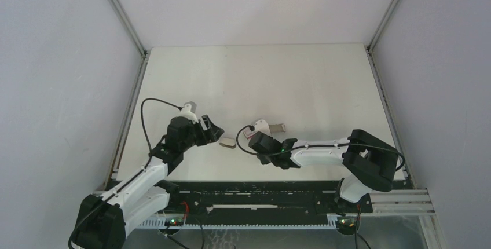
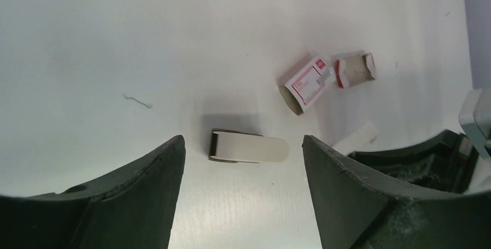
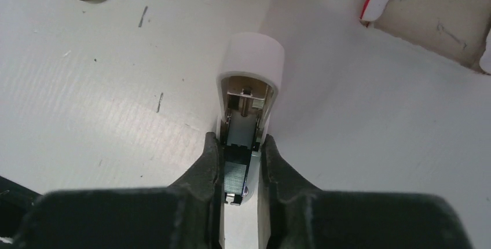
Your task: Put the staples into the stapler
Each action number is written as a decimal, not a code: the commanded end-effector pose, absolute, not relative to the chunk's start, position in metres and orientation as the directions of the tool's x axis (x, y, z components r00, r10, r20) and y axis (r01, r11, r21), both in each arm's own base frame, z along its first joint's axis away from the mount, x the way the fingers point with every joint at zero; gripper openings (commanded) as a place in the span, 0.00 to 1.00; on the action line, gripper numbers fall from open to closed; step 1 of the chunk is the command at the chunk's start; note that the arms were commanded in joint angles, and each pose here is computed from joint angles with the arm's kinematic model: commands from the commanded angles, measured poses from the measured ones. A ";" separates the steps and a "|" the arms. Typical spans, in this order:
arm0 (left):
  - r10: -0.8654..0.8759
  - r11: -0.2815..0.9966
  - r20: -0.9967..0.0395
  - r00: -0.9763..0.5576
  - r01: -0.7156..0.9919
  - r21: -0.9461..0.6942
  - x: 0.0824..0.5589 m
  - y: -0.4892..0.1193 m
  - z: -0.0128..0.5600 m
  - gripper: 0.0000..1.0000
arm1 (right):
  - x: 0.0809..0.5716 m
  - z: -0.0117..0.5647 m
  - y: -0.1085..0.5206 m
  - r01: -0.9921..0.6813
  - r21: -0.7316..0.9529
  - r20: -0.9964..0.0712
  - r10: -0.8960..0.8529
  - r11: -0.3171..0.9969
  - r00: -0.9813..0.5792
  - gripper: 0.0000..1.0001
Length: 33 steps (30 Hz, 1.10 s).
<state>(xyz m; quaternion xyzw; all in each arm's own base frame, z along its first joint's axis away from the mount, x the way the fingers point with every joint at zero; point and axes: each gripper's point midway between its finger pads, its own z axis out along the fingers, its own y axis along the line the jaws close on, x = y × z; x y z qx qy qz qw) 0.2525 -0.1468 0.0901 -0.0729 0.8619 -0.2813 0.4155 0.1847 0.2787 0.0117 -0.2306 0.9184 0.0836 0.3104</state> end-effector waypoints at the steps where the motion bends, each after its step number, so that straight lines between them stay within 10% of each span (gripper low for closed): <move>1: -0.348 0.755 -0.648 -0.677 0.207 -0.622 0.238 -0.178 0.106 0.78 | 0.186 0.025 0.291 -0.507 0.049 -0.657 -0.354 0.861 -0.666 0.00; 8: -0.351 0.579 -0.554 -0.755 0.291 -0.762 0.210 -0.233 0.121 0.79 | 0.178 0.066 0.306 -0.720 0.082 -0.821 -0.363 0.689 -0.440 0.00; 33: -0.233 0.385 -0.460 -0.857 0.353 -0.853 0.176 -0.286 0.128 0.61 | 0.145 0.105 0.330 -0.885 0.074 -0.918 -0.315 0.459 -0.240 0.00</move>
